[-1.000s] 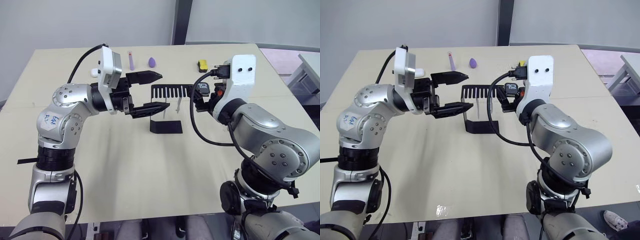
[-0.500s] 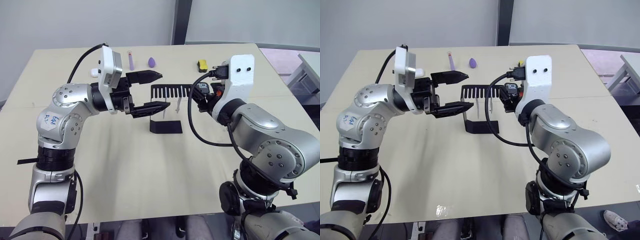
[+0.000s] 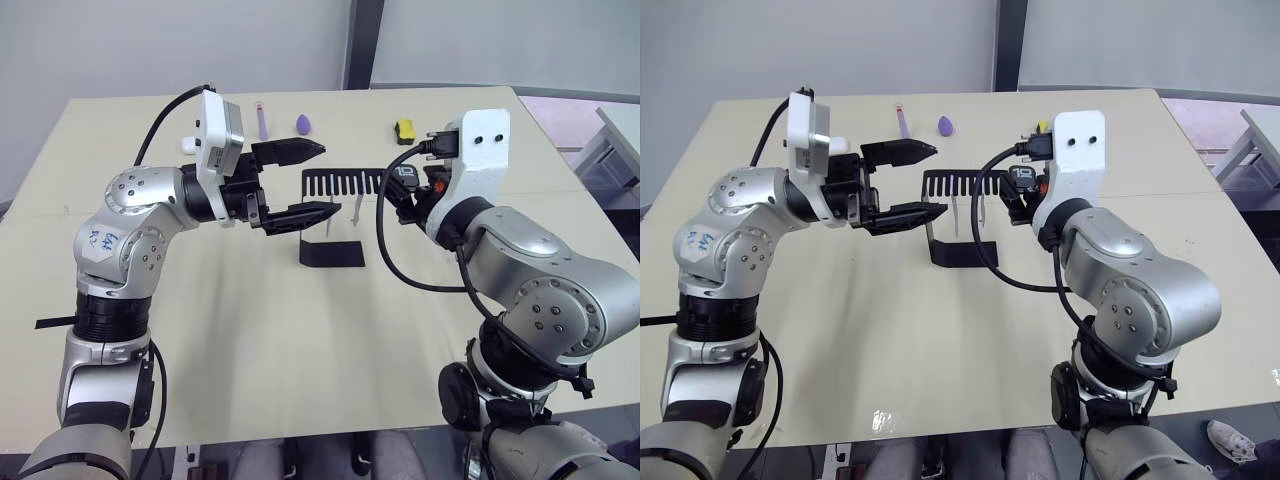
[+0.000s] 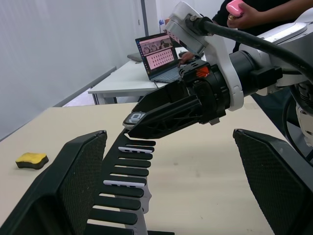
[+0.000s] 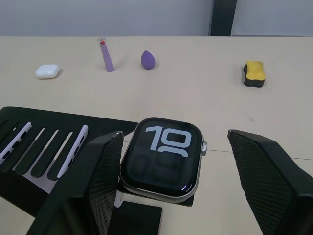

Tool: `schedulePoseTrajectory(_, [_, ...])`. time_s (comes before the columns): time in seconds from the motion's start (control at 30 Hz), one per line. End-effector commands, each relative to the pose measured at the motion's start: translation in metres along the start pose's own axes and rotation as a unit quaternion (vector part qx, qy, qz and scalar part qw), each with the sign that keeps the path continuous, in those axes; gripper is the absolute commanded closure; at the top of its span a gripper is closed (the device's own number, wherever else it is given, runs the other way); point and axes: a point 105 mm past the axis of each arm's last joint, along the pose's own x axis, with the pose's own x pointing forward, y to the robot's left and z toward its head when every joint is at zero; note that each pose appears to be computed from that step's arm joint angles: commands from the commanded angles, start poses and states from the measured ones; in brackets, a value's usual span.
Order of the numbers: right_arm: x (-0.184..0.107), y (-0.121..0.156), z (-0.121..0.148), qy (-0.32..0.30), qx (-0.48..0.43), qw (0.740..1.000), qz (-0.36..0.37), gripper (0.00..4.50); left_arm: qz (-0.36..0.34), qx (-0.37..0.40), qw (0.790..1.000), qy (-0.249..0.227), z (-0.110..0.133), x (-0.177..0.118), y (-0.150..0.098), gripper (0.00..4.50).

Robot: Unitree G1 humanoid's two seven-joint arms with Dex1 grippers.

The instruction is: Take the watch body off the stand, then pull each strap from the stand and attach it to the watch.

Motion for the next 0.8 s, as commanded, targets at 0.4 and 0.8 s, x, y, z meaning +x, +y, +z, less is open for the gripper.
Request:
schedulePoseTrajectory(0.4, [-0.016,0.007,0.034,-0.080,-0.048,0.995,0.027,2.85,-0.006,0.051,0.999,0.001,0.012,0.002,0.001,0.00])
schedulePoseTrajectory(0.8, [-0.092,-0.044,-0.007,-0.036,-0.112,0.983,0.143,2.85,-0.106,-0.060,0.992,0.032,0.007,-0.035,-0.039,0.00])
